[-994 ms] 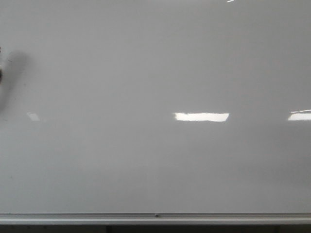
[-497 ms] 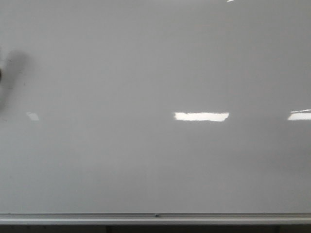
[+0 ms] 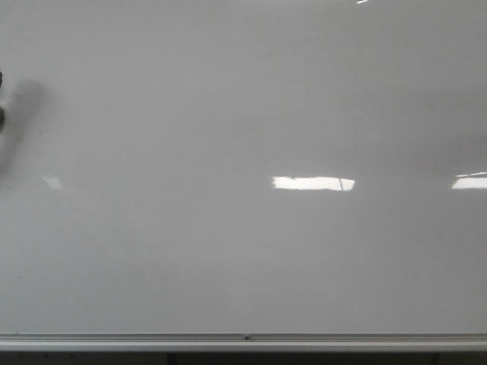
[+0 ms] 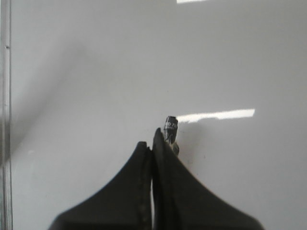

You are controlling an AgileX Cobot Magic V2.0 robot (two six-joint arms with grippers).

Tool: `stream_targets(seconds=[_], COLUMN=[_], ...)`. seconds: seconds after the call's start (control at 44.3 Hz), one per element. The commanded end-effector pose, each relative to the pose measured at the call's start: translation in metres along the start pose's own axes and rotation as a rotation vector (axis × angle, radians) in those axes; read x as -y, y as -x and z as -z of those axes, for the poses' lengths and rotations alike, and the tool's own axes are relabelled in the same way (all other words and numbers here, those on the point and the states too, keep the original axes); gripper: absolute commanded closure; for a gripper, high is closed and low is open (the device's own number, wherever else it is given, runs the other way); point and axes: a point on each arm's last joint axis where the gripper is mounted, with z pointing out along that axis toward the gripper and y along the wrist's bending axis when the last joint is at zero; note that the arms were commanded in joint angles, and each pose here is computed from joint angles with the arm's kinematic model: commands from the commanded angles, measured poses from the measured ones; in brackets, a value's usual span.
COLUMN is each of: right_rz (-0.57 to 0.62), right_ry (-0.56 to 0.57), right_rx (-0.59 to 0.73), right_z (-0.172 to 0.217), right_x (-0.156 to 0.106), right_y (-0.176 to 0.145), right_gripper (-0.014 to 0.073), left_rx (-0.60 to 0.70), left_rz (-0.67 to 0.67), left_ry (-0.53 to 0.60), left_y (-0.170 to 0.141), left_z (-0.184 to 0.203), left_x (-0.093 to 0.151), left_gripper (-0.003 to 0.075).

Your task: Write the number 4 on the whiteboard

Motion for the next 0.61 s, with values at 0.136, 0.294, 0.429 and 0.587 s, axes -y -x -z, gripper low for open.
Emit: stream_targets(seconds=[0.136, 0.294, 0.429, 0.587], right_rz=[-0.01, -0.01, -0.01, -0.01], right_ry=[-0.012, -0.012, -0.012, -0.012], right_rx=[0.032, 0.032, 0.032, 0.032], right_z=[-0.0124, -0.0124, -0.0124, -0.0124], right_x=[0.0014, 0.0014, 0.0014, 0.0014], right_y=[0.0169, 0.0169, 0.0169, 0.0169], right_gripper=[0.0633, 0.0384, 0.0091, -0.0026], left_rx=[0.024, 0.024, 0.021, 0.021], left_rz=[0.001, 0.001, 0.001, 0.001], left_ry=[0.001, 0.001, 0.001, 0.001], left_y=[0.0169, 0.0169, 0.0157, 0.0157], left_z=[-0.0129, -0.0129, -0.0131, -0.0131], left_x=[-0.0014, -0.0014, -0.0012, -0.0012], left_gripper=[0.0736, 0.0524, 0.0158, 0.0027])
